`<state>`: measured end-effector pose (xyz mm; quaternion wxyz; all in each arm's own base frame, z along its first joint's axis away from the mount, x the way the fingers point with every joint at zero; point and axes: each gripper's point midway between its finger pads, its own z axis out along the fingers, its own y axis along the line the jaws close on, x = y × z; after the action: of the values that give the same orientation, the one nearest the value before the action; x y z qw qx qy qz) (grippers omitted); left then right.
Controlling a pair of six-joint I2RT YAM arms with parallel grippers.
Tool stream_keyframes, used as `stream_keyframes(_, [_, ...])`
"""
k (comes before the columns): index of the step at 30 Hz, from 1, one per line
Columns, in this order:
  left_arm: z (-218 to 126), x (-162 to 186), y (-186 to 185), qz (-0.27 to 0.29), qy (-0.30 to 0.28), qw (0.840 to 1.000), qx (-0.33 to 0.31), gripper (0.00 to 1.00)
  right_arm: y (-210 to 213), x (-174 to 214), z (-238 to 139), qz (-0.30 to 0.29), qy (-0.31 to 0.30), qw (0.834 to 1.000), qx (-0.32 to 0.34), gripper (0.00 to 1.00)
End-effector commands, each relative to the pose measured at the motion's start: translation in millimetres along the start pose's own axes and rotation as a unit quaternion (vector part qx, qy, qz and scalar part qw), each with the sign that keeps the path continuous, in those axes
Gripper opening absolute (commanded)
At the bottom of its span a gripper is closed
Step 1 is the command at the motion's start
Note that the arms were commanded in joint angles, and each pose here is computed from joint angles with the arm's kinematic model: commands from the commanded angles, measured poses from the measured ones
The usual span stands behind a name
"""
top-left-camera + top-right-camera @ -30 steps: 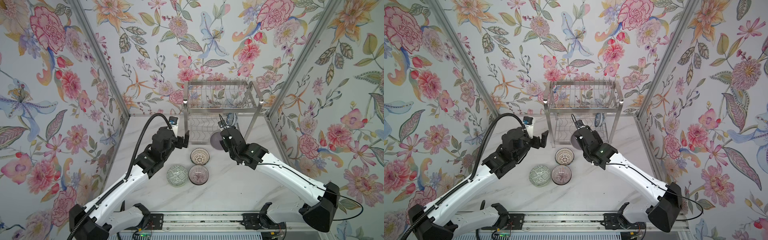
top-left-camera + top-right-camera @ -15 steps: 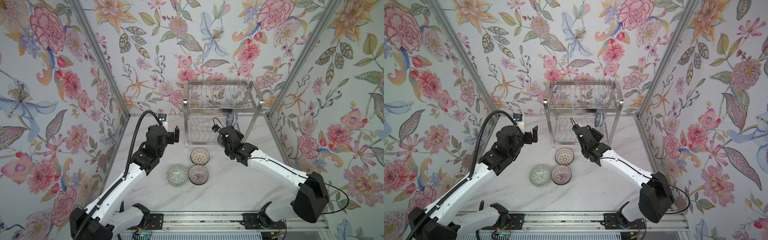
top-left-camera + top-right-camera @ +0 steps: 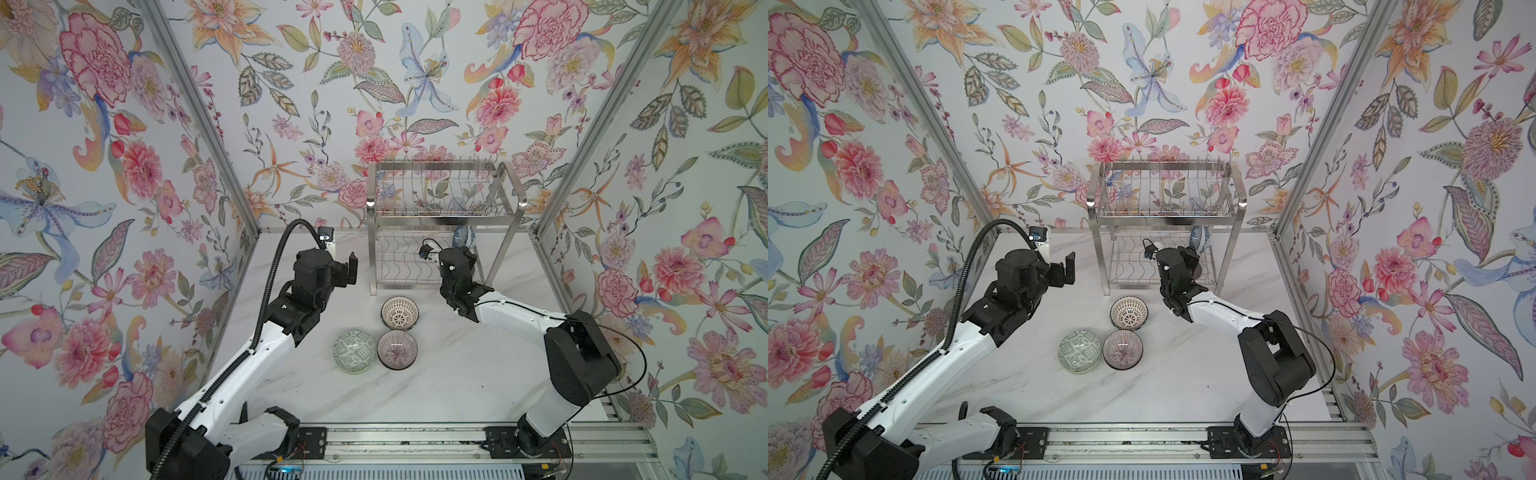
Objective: Load the bowls into the dish rack
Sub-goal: 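Carry the lilac bowl into the rack with the right gripper while the left withdraws, then lower the lilac bowl into the rack slots beside the blue floral bowl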
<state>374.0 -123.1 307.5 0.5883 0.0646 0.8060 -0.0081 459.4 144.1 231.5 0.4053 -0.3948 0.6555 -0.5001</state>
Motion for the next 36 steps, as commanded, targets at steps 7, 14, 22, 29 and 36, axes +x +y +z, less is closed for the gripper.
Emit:
stream_keyframes(7, [2, -20, 3, 0.016, -0.014, 1.000, 0.013, 0.99, -37, -5, 21, 0.044, 0.028, 0.995, 0.080, 0.00])
stream_keyframes(14, [-2, -12, 7, 0.012, -0.016, 1.000, 0.012, 0.99, -30, -2, 42, 0.026, 0.056, 0.993, 0.100, 0.00])
stream_keyframes(22, [-14, -8, 14, 0.004, -0.021, 1.000, 0.006, 0.99, -18, 3, 63, 0.007, 0.086, 0.992, 0.093, 0.00])
stream_keyframes(29, [-15, -8, 15, 0.003, -0.022, 1.000, 0.008, 0.99, -13, 13, 73, 0.002, 0.100, 0.991, 0.085, 0.00])
stream_keyframes(36, [-15, -7, 13, 0.000, -0.022, 1.000, 0.013, 0.99, -6, 26, 82, 0.001, 0.119, 0.990, 0.078, 0.00])
